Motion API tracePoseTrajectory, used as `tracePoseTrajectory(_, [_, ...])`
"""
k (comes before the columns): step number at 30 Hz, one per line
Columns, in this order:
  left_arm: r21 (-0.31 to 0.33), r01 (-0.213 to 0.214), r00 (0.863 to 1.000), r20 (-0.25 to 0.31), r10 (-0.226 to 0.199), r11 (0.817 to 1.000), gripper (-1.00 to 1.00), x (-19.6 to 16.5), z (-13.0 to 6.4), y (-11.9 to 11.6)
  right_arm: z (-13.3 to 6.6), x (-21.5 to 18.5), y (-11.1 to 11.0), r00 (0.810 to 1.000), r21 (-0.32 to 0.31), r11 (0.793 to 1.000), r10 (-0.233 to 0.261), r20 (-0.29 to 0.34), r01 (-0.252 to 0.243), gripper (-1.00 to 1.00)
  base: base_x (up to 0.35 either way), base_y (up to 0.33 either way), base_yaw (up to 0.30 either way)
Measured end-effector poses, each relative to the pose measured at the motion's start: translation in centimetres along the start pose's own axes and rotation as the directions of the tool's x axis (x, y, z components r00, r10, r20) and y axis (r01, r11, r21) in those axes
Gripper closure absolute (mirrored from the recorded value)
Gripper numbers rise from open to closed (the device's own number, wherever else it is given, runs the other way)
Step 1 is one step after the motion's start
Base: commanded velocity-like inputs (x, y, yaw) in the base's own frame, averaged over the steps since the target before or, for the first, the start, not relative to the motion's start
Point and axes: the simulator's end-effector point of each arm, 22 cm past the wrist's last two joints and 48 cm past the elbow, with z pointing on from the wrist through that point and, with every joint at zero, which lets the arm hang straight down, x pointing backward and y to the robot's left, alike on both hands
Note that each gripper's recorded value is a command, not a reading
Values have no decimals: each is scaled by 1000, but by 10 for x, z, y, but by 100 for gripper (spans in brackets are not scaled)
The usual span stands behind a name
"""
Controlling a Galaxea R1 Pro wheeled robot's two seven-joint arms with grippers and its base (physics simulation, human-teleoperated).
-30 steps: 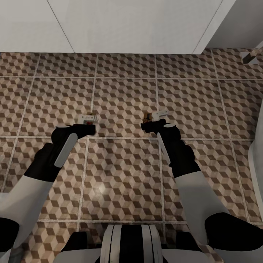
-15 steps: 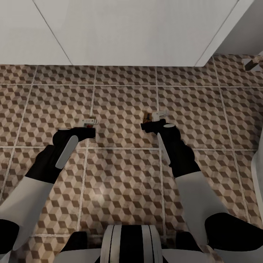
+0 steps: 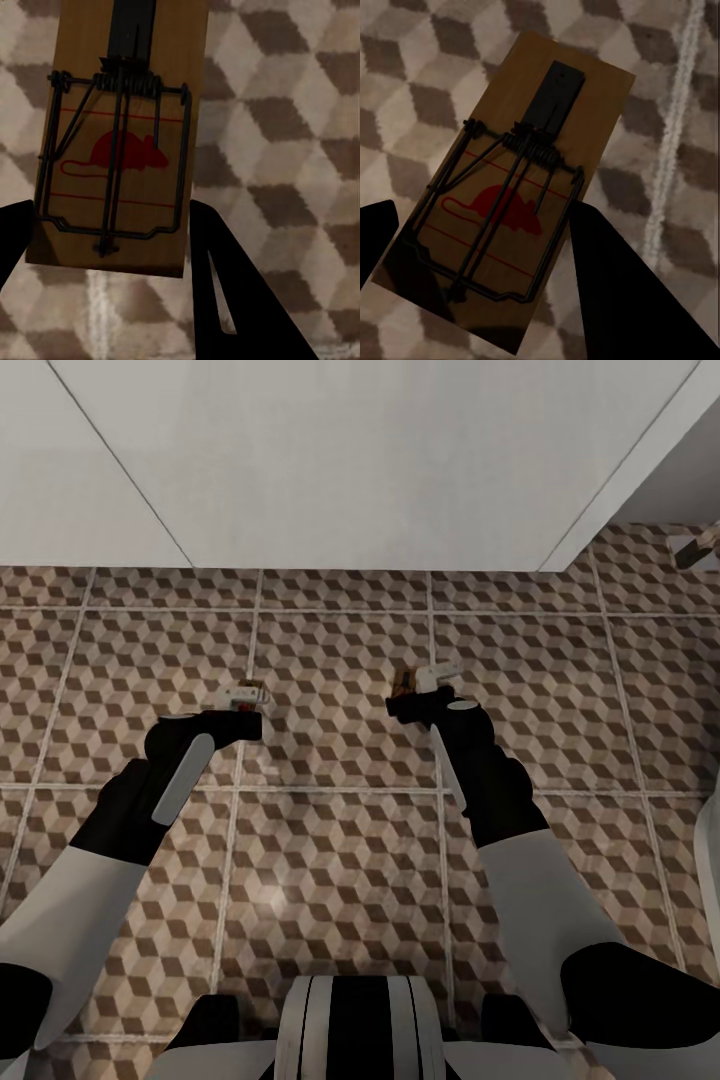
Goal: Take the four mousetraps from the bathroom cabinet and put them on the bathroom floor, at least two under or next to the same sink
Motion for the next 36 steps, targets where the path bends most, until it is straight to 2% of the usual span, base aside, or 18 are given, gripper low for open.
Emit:
tracePoseTrajectory(2, [-1, 5, 1000, 19, -5, 1000, 100, -4, 0, 0, 0, -2, -2, 1000, 8, 1000, -9, 11, 9, 100, 5, 0, 0])
tracePoseTrajectory(7, [-23, 30, 990, 137, -27, 999, 100, -25, 4, 8, 2, -9, -6, 997, 33, 998, -49, 55, 47, 100, 1, 0, 0])
tracePoseTrajectory(10, [-42, 27, 989, 147, -21, 999, 100, -23, 8, 13, 5, -5, -7, 997, 42, 997, -67, 47, 65, 100, 0, 0, 0])
tracePoseTrajectory(17, [-64, 29, 993, 119, -21, 998, 100, -8, 18, 19, 11, 8, -8, 994, 56, 993, -105, 16, 104, 100, 0, 0, 0])
tracePoseTrajectory(22, [-58, 38, 996, 89, -32, 998, 100, 4, 25, 12, 21, 28, -7, 992, 52, 991, -122, -39, 124, 100, 0, 0, 0])
tracePoseTrajectory(30, [-63, 45, 999, 34, -43, 997, 100, 26, 37, 9, 45, 12, -17, 982, 55, 984, -164, -92, 169, 100, 0, 0, 0])
tracePoseTrajectory(36, [-49, 52, 999, -2, -52, 997, 100, 35, 44, -6, 56, -4, -25, 979, 70, 979, -187, -87, 193, 100, 0, 0, 0])
